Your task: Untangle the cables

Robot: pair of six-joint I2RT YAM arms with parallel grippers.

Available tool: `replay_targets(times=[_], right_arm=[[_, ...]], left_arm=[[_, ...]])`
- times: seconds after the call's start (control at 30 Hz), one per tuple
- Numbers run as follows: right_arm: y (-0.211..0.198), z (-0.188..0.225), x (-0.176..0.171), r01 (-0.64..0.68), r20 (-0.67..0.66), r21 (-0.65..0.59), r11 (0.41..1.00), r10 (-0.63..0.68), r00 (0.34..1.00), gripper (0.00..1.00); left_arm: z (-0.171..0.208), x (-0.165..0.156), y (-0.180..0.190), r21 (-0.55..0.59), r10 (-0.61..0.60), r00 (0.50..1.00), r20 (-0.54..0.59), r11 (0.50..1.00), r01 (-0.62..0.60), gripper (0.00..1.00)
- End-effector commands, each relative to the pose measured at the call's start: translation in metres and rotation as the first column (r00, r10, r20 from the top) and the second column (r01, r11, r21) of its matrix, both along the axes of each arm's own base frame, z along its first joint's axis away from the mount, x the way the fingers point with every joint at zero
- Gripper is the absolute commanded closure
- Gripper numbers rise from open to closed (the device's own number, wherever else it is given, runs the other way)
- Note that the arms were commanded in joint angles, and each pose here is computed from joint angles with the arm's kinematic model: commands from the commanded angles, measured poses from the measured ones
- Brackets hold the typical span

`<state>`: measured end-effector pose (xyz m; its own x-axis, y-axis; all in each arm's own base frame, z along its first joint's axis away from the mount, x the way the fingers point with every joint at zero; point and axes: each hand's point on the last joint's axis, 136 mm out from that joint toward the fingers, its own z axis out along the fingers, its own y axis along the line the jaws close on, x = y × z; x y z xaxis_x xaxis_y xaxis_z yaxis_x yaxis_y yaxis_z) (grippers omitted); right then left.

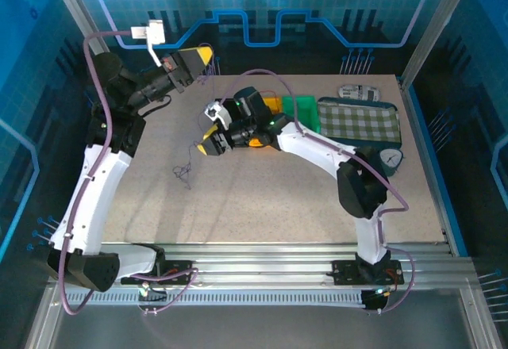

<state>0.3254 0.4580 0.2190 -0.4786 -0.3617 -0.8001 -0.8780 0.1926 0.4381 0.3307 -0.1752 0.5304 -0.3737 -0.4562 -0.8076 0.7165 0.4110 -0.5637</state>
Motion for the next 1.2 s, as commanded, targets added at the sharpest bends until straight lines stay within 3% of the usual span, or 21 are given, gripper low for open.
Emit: replay_targets(times=[0.0,0.1,0.17,0.27,0.33,0.37,0.43,0.57,0.7,0.9,1.17], right_arm=[[-0.015,-0.046,-0.004,0.044,-0.051,-0.101,0.994,-0.049,0.997,0.48],[-0.048,-0.059,0.017,0.231,-0.016,-0.143,0.962,-0.236,0.972,0.47],[-0.082,-0.064,0.038,0.403,0.027,-0.173,0.899,-0.405,0.914,0.46],[-0.149,-0.065,0.066,0.653,0.135,-0.212,0.727,-0.64,0.756,0.44],[-0.196,-0.061,0.077,0.791,0.245,-0.226,0.569,-0.753,0.611,0.43],[-0.212,-0.058,0.078,0.826,0.273,-0.224,0.518,-0.78,0.563,0.43],[-0.23,-0.053,0.077,0.844,0.311,-0.221,0.488,-0.785,0.535,0.42],[-0.237,-0.056,0.065,0.824,0.347,-0.263,0.501,-0.748,0.566,0.41],[-0.232,-0.071,0.05,0.775,0.292,-0.302,0.556,-0.719,0.63,0.4],[-0.204,-0.104,0.028,0.648,0.157,-0.372,0.665,-0.643,0.75,0.4],[-0.201,-0.123,0.036,0.643,0.134,-0.431,0.634,-0.659,0.74,0.4]], left_arm=[[-0.022,-0.001,-0.017,0.034,-0.033,0.999,-0.04,0.999,0.034,1.0],[-0.05,-0.004,-0.041,0.11,-0.06,0.994,-0.088,0.991,0.069,1.0],[-0.061,-0.006,-0.058,0.133,-0.089,0.991,-0.101,0.986,0.102,1.0],[-0.067,-0.01,-0.084,0.152,-0.151,0.983,-0.104,0.974,0.166,1.0],[-0.067,-0.014,-0.099,0.163,-0.194,0.977,-0.089,0.965,0.206,1.0],[-0.068,-0.013,-0.102,0.16,-0.199,0.976,-0.09,0.964,0.212,1.0],[-0.078,-0.005,-0.103,0.156,-0.175,0.978,-0.116,0.969,0.191,1.0],[-0.123,0.032,-0.075,0.21,0.06,0.972,-0.228,0.978,-0.011,1.0],[-0.183,0.053,-0.032,0.267,0.278,0.889,-0.363,0.945,-0.187,1.0],[-0.245,0.047,-0.008,0.368,0.378,0.817,-0.436,0.903,-0.222,1.0],[-0.248,0.075,0.009,0.364,0.46,0.77,-0.442,0.877,-0.315,1.0]])
